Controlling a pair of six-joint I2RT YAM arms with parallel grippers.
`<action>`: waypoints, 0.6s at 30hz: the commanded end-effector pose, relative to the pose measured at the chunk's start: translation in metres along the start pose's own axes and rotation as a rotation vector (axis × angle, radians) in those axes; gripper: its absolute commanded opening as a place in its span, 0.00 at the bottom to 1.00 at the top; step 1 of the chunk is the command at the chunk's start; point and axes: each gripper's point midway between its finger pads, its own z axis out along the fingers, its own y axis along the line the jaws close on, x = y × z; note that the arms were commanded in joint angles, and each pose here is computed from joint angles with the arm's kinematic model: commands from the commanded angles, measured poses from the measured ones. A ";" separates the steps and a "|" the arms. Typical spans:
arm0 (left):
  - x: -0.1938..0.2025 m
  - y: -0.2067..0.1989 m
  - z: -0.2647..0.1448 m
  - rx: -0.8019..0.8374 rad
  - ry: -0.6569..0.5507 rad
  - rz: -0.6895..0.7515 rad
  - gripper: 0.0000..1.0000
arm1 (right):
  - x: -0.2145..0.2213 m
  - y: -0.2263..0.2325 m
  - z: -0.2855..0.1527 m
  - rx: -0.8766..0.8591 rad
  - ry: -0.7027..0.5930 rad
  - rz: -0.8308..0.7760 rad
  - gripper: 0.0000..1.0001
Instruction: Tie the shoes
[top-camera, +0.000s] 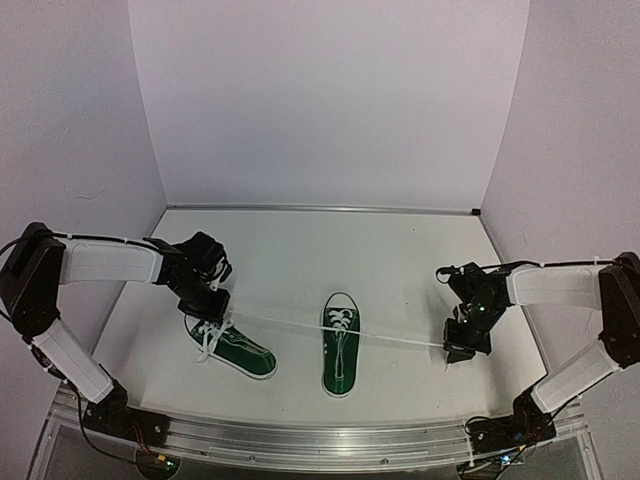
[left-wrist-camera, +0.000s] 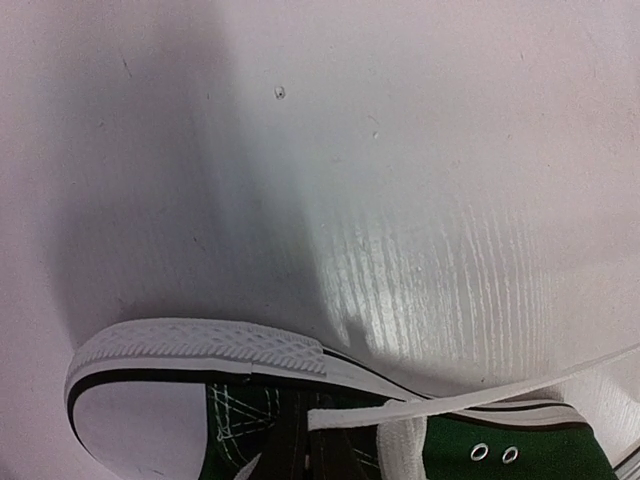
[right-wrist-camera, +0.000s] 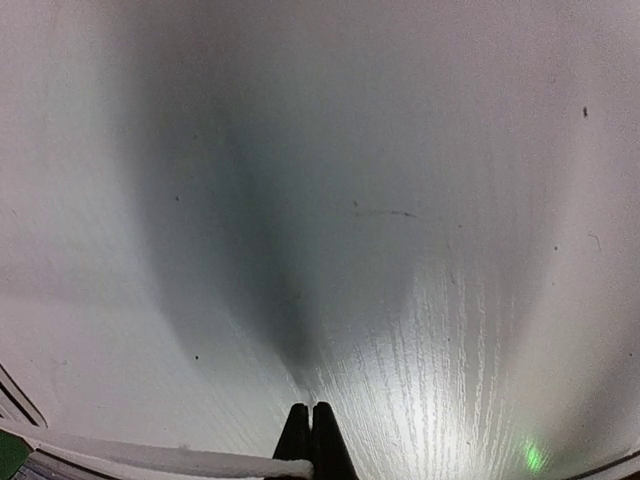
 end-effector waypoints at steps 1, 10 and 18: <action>-0.016 -0.027 -0.007 0.105 -0.038 0.132 0.00 | -0.007 0.013 0.006 -0.049 0.026 -0.065 0.00; -0.011 -0.044 0.005 0.130 0.055 0.309 0.25 | -0.019 0.054 -0.004 -0.190 0.062 -0.209 0.18; -0.041 -0.050 -0.041 0.129 -0.087 0.435 0.94 | -0.029 0.086 -0.058 -0.328 -0.026 -0.315 0.60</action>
